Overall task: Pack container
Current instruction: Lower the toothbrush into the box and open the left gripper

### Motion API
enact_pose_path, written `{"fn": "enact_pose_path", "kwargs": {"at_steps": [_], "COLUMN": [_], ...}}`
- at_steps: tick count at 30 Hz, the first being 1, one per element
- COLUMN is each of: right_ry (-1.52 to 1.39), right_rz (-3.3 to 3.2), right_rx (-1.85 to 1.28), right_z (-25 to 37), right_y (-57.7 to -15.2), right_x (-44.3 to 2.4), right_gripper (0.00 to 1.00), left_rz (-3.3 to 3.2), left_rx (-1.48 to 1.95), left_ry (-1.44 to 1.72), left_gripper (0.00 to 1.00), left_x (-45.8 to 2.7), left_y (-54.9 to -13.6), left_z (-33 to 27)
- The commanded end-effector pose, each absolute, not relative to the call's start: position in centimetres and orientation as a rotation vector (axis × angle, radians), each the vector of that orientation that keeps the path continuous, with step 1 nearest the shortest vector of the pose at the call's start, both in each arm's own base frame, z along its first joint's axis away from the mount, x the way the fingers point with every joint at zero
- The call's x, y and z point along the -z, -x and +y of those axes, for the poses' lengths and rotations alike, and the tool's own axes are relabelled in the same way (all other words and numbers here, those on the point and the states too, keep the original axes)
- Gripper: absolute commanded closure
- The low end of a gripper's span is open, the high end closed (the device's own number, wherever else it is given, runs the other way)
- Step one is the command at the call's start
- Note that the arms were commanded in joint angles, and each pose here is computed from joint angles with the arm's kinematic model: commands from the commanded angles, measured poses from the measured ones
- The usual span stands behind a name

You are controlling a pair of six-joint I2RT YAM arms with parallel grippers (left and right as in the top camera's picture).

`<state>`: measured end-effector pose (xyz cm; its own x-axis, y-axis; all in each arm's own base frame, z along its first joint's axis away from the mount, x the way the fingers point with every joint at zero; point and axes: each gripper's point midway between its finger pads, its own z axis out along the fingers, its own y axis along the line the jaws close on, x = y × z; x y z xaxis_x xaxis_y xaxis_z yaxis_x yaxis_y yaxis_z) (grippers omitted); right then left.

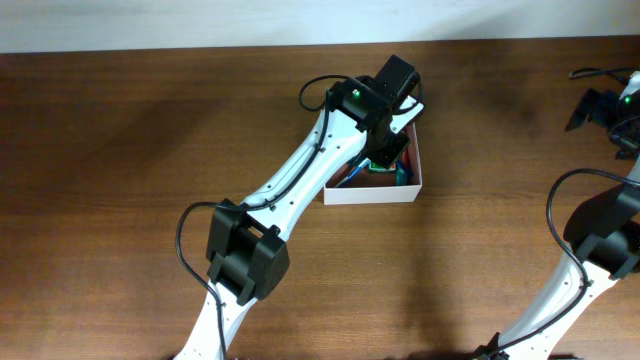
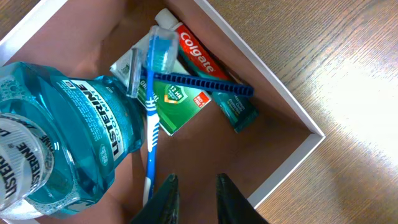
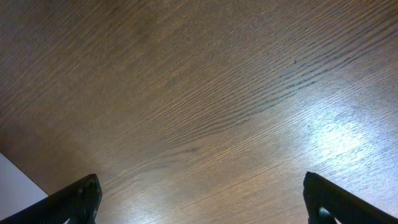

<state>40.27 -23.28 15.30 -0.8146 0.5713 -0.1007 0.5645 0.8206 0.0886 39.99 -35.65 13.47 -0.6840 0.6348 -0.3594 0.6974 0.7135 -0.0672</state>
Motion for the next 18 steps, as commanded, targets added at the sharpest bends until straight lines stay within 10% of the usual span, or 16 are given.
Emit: {"fn": "enact_pose_path", "kwargs": {"at_steps": [1,7,13,18], "right_ry": [-0.890,-0.890,-0.890,-0.890], "right_rz": [2.852,2.852,2.852,2.852], "right_rx": [-0.080,-0.080,-0.080,-0.080], "right_z": [-22.9,-22.9,-22.9,-22.9], "right_y": [-40.3,-40.3,-40.3,-40.3], "right_x": [-16.6,-16.6,-16.6,-16.6], "right_gripper": [0.01,0.01,0.01,0.01], "left_rz": [2.604,2.517,2.376,2.333], "left_rx": [0.273,0.305,0.351,0.312], "left_ry": [-1.056,-1.026,-0.971,-0.900], "left_gripper": [0.78,0.66,0.01,0.01], "left_x": [-13.9,-19.8,-26.8,-29.9], "left_y": [-40.1,-40.1,-40.0,-40.6], "left_z": [-35.5,-35.5,-35.0,-32.7]}}
